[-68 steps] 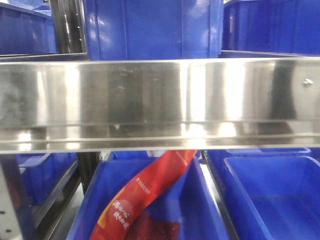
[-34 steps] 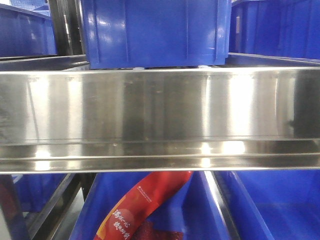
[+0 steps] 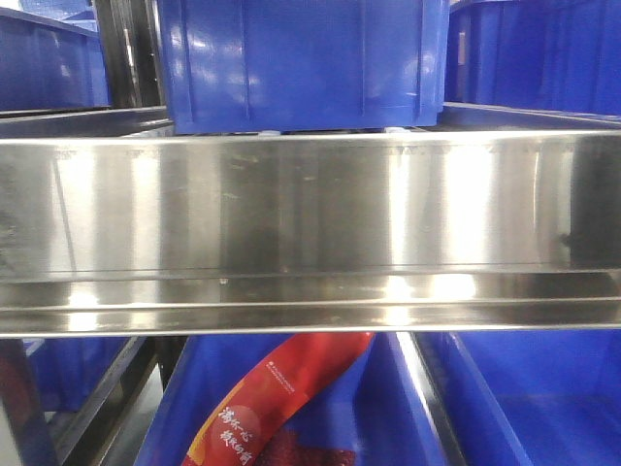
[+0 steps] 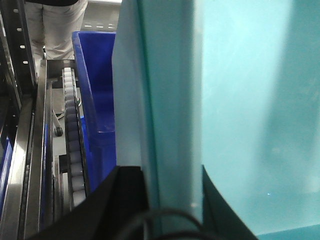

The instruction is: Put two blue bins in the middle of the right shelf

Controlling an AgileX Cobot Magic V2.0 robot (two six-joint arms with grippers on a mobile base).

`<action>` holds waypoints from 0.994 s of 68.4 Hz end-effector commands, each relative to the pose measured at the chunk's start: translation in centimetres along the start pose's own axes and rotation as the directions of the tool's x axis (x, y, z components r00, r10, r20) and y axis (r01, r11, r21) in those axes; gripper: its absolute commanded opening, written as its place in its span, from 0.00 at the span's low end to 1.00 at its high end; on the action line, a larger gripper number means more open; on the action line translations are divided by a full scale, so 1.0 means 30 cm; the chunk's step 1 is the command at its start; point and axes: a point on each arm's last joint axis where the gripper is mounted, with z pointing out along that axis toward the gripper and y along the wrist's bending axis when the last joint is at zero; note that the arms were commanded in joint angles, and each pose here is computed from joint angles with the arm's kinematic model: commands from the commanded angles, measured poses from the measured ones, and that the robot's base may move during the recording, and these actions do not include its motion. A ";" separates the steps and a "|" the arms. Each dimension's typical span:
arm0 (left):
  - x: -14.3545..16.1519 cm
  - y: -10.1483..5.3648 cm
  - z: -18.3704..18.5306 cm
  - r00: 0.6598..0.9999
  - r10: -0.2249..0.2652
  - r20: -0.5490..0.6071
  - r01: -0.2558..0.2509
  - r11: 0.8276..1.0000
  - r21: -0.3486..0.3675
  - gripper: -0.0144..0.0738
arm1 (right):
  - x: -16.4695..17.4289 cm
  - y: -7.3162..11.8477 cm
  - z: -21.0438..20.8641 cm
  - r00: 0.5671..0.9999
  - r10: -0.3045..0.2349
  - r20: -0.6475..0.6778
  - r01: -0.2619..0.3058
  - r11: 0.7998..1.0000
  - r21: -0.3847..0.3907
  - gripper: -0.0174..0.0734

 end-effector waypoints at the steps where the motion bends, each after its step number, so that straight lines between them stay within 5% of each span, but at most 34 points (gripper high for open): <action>1: -0.076 -0.013 -0.044 0.977 -0.033 0.210 0.027 0.999 0.030 0.04 | -0.027 0.012 -0.047 0.996 -0.030 0.079 0.031 0.999 -0.015 0.02; 49: -0.074 -0.013 -0.044 0.979 -0.033 0.203 0.027 0.999 0.030 0.04 | -0.028 0.013 -0.047 0.996 -0.028 0.081 0.030 0.999 -0.016 0.02; 68: 0.038 -0.023 -0.054 0.985 -0.040 -0.171 0.048 0.998 0.043 0.04 | 0.036 0.008 -0.053 0.991 -0.031 -0.129 0.031 1.000 -0.004 0.02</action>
